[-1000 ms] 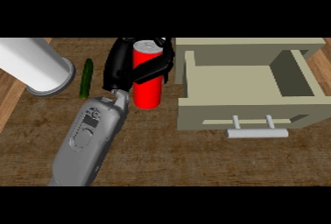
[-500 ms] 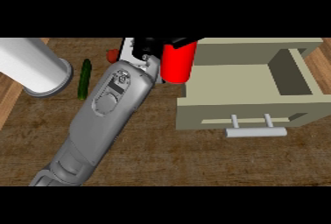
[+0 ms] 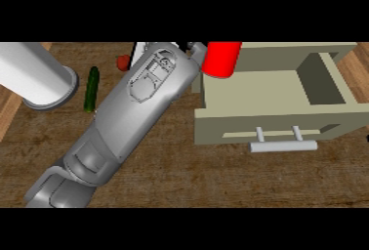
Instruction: Pick up the can, place it into the drawer and close the drawer
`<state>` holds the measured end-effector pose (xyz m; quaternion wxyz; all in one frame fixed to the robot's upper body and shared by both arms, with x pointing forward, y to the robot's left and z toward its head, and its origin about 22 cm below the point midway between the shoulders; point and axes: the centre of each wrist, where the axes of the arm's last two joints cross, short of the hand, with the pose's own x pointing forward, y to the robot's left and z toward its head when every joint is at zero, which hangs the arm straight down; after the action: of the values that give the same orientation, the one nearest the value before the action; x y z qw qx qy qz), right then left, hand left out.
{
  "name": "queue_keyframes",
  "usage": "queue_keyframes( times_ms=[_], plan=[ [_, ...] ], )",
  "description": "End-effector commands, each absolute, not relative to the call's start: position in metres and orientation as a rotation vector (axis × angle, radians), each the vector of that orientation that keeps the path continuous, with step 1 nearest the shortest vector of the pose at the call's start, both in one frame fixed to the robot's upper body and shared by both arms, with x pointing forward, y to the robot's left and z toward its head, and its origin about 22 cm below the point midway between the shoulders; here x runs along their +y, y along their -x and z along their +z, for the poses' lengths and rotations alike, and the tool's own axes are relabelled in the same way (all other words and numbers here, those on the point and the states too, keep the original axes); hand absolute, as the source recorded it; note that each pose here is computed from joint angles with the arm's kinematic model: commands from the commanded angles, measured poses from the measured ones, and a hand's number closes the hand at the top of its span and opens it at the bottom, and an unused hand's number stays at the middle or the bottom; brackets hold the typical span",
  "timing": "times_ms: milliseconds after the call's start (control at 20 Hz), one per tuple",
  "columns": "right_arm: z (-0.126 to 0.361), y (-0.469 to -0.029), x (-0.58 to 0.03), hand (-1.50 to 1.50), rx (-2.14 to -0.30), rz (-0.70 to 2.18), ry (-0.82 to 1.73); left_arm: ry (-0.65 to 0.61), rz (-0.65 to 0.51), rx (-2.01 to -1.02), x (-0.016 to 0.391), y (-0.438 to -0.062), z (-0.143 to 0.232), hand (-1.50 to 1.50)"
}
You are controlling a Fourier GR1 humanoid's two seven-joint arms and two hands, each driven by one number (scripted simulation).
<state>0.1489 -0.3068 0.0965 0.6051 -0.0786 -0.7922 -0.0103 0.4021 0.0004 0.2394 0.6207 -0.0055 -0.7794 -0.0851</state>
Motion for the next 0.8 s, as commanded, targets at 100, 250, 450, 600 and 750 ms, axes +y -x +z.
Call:
queue_keyframes(
  times_ms=[100, 250, 450, 600, 750],
  plan=[
    [0.104, -0.153, -0.298, -1.50, -1.847, -0.016, 0.159, -0.041, -0.226, -1.768, -0.013, -0.413, 0.231, 1.50],
    [0.102, -0.162, -0.314, -1.50, -1.822, -0.025, 0.178, -0.030, -0.240, -1.764, -0.015, -0.412, 0.235, 1.50],
    [0.108, -0.175, -0.298, -1.50, -1.849, -0.028, 0.159, -0.060, -0.272, -1.753, -0.016, -0.417, 0.215, 1.50],
    [0.106, -0.155, -0.296, -1.50, -1.842, 0.012, 0.155, -0.086, -0.232, -1.744, -0.027, -0.417, 0.238, 1.50],
    [0.095, -0.158, -0.297, -1.50, -1.825, 0.011, 0.146, -0.117, -0.239, -1.750, -0.028, -0.419, 0.234, 1.50]
  ],
)
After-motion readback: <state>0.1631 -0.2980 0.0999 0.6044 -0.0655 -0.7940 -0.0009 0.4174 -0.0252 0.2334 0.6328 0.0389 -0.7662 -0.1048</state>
